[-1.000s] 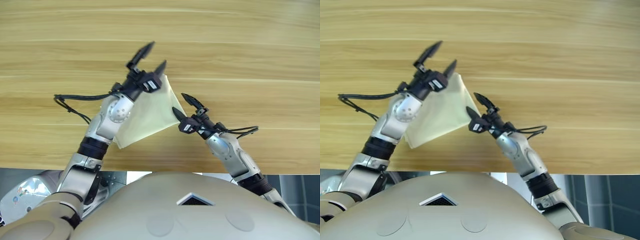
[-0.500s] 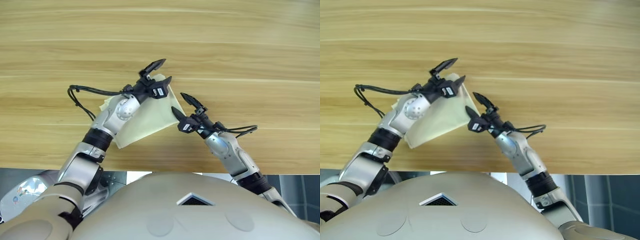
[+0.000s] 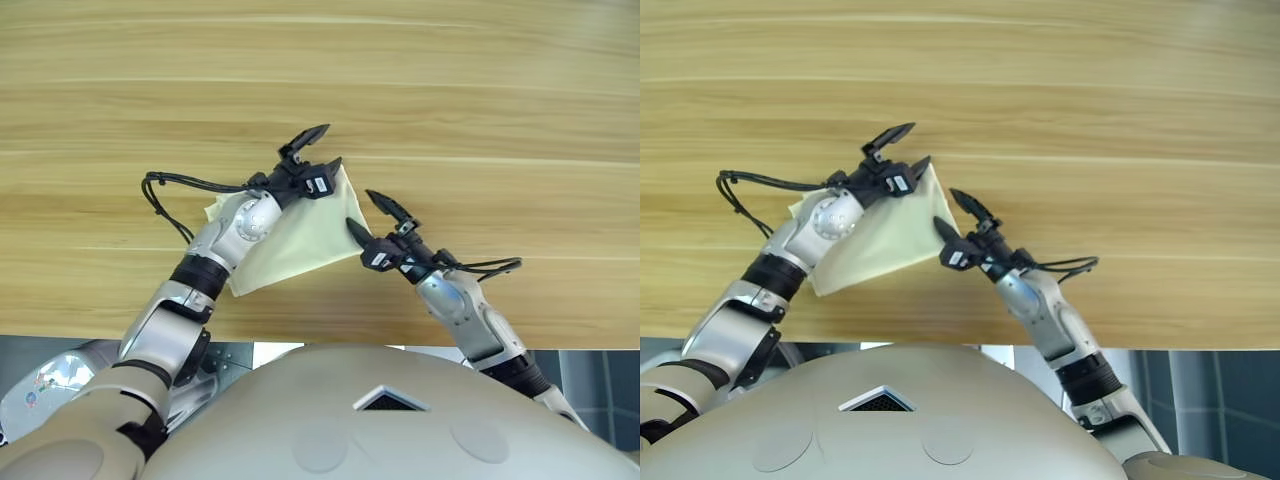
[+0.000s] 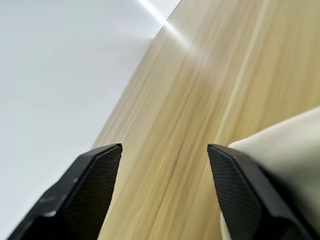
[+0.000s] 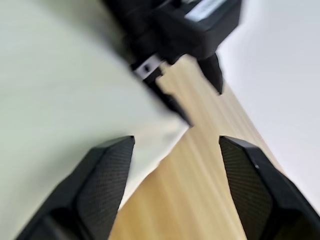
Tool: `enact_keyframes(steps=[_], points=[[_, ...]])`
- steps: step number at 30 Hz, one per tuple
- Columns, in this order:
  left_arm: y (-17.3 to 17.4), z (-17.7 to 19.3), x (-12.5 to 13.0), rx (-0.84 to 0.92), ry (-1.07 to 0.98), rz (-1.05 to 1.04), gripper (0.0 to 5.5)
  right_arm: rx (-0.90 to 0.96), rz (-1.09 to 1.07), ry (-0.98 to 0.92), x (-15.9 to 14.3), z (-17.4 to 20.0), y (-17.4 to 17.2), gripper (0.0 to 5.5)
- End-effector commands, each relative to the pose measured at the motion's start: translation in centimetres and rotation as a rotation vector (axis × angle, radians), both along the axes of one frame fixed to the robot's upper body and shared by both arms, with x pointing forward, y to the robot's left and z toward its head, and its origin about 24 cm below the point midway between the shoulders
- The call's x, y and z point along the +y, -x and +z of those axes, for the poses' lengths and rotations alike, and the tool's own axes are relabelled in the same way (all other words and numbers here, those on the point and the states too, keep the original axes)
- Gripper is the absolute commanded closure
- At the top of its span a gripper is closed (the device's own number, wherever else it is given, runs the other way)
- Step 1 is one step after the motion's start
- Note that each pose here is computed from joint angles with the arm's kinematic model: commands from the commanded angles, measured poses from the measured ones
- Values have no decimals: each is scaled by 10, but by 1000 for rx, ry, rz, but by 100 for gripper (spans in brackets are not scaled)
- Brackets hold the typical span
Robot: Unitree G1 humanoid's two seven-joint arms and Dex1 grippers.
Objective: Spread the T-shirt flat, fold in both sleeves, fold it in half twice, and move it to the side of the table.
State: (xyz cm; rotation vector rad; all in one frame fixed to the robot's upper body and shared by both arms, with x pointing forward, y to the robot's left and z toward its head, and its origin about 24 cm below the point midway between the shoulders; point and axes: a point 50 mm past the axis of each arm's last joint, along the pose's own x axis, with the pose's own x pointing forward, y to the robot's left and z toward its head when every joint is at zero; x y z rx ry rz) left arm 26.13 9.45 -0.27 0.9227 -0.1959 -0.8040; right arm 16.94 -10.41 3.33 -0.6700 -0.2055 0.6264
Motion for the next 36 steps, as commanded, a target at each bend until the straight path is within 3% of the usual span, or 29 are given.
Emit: enact_keyframes(steps=[1, 2, 6, 12, 18, 22, 25, 28, 30, 32, 33, 35, 36], points=[[9, -23, 7, 80, -141, -31, 230, -150, -47, -443, 1, 69, -11, 238], [8, -24, 8, 82, -146, -31, 230, -151, -52, -495, 0, 77, -13, 238], [0, -17, 5, 30, -107, -12, 230, -86, 29, -358, 22, 64, -24, 238], [-36, 53, 20, -298, 211, 232, 230, 12, 205, -210, 78, 27, -22, 238], [-30, 100, 45, -511, 435, 403, 230, 93, 332, -107, 96, 0, -11, 238], [-16, 117, 60, -569, 533, 466, 230, 198, 282, -72, 89, -24, -24, 238], [-10, 135, 92, -639, 629, 606, 230, 375, 93, -192, 62, -40, -46, 238], [-4, 145, 121, -683, 687, 728, 230, 586, -326, -471, -6, -52, -81, 238], [-1, 146, 131, -694, 704, 779, 230, 630, -555, -541, -47, -59, -91, 238], [3, 147, 139, -708, 717, 821, 230, 588, -866, -598, -107, -63, -97, 238], [5, 146, 143, -715, 719, 841, 230, 598, -1013, -735, -127, -63, -98, 238], [8, 141, 153, -708, 723, 892, 230, 419, -1233, -680, -167, -51, -101, 238], [10, 138, 157, -703, 721, 913, 230, 444, -1324, -717, -182, -52, -102, 238]])
